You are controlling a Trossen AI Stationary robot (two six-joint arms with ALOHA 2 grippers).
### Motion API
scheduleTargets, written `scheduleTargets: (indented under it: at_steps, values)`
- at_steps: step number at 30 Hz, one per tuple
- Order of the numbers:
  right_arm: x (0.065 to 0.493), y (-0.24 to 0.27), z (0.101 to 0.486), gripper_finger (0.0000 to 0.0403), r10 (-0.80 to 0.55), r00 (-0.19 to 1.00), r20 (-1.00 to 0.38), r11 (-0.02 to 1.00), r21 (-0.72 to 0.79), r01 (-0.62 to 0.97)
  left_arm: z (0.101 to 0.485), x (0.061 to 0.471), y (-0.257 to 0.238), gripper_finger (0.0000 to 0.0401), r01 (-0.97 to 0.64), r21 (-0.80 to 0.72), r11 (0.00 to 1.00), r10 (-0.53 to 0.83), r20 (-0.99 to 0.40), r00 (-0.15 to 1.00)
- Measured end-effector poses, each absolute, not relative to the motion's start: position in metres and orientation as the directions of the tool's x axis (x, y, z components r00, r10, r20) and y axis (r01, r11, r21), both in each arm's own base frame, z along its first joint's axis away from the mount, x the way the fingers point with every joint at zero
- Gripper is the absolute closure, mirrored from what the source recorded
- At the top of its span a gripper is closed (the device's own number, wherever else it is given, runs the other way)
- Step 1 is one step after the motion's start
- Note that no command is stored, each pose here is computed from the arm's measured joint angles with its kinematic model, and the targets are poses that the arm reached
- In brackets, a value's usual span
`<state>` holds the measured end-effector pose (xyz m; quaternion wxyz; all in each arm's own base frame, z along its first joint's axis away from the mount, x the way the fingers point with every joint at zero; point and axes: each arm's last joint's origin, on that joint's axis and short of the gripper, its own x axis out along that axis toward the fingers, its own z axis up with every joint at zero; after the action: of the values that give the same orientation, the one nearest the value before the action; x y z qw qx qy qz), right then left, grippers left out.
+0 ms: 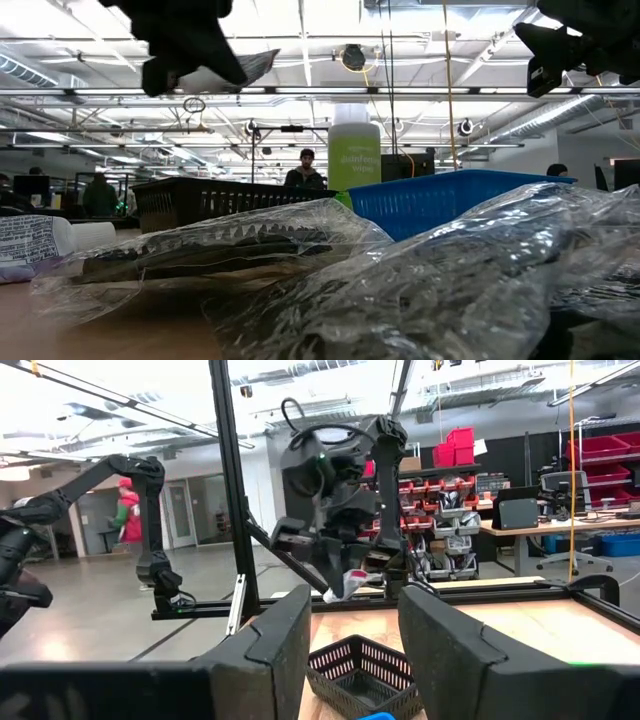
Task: Pick & Place Travel size toiletries
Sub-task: Put the top left white toothpaste into the black bin
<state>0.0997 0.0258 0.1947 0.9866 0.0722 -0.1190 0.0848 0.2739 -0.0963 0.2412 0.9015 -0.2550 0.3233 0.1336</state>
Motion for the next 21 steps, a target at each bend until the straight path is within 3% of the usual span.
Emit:
scheduleTargets:
  at_steps: [8,21]
  values:
    - [0.1,0.026,0.195,0.0261,0.15,0.957,0.248,0.975,0.122,-0.185,0.237,0.287,-0.08,0.0391,-0.376,-0.428,0.822,-0.002,-0.662,0.75]
    - [0.1,0.026,0.194,0.0261,0.151,0.96,0.237,0.976,0.121,-0.183,0.197,0.299,-0.077,0.0387,-0.434,-0.326,0.84,0.013,-0.787,0.616]
